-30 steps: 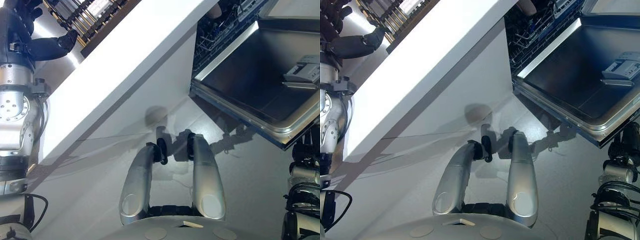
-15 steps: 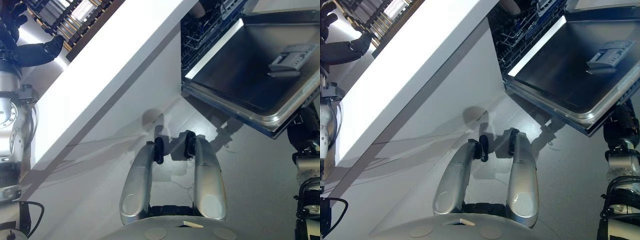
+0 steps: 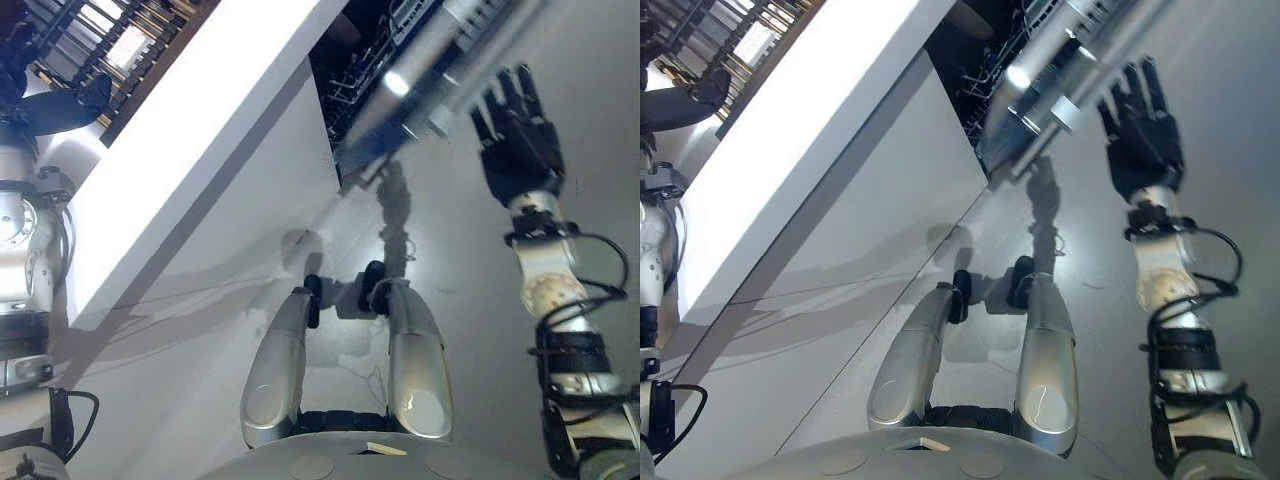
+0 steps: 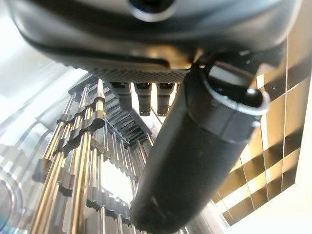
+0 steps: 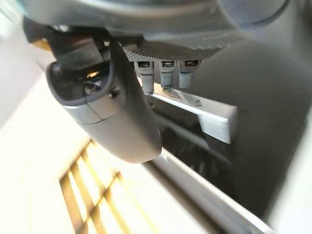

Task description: Pick up plates and place into dishwasher.

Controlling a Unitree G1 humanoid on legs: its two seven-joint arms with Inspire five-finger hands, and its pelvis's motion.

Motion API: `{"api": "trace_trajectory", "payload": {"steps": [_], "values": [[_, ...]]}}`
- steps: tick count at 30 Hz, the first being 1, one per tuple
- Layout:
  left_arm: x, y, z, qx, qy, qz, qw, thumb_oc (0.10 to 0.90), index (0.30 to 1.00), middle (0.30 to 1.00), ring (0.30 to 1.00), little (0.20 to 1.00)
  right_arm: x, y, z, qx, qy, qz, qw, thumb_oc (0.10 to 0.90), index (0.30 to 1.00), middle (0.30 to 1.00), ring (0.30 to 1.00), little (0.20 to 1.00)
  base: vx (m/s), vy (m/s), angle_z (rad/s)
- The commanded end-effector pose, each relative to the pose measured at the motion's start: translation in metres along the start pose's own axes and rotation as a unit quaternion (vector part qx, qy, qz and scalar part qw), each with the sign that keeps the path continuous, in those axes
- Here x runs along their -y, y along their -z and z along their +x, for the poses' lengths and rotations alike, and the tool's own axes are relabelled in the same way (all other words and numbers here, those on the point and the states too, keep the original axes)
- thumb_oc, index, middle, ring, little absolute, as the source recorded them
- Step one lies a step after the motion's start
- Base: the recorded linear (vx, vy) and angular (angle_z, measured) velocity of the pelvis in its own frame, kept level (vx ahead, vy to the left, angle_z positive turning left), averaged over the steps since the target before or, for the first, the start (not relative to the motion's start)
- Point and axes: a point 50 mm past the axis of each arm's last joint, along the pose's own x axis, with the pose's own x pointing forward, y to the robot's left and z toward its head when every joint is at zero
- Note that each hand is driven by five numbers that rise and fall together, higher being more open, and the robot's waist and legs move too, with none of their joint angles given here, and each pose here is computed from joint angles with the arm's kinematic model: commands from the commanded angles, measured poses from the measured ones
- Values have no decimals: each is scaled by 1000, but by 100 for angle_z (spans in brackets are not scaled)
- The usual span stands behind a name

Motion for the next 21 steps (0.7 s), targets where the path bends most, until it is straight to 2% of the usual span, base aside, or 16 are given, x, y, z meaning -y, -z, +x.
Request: {"api": "trace_trajectory", "payload": {"steps": [1,6,8,10,13,15,16,17,21], "values": [[65,4,-29,35,110,-64,991,800,900,900,900,900,-166,-20,30,73,-412,4,908,800,900,900,900,900,68,68,25],[63,11,-35,23,101,-69,992,800,900,900,900,900,-133,-25,32,112,-287,-22,951,800,900,900,900,900,56,67,59],[61,15,-39,16,93,-71,993,800,900,900,900,900,-102,-23,31,119,-198,29,973,800,900,900,900,900,70,49,20],[59,18,-44,12,85,-68,994,800,900,900,900,900,-76,-15,21,129,-133,56,981,800,900,900,900,900,50,17,16],[59,24,-59,3,70,-66,995,800,900,900,900,900,-36,-1,-7,141,-29,43,989,800,900,900,900,900,50,-3,29],[59,25,-61,2,69,-65,996,800,900,900,900,900,-32,0,-11,142,-16,37,989,800,900,900,900,900,50,-11,31],[53,33,-78,-11,53,-62,997,800,900,900,900,900,11,5,-53,149,88,-49,984,800,900,900,900,900,106,-25,38],[48,36,-84,-17,46,-58,997,800,900,900,900,900,26,8,-70,138,130,-90,978,800,900,900,900,900,137,-33,40],[31,45,-104,-36,25,-48,998,800,900,900,900,900,72,25,-137,66,260,-146,952,800,900,900,900,900,79,-36,7]]}}
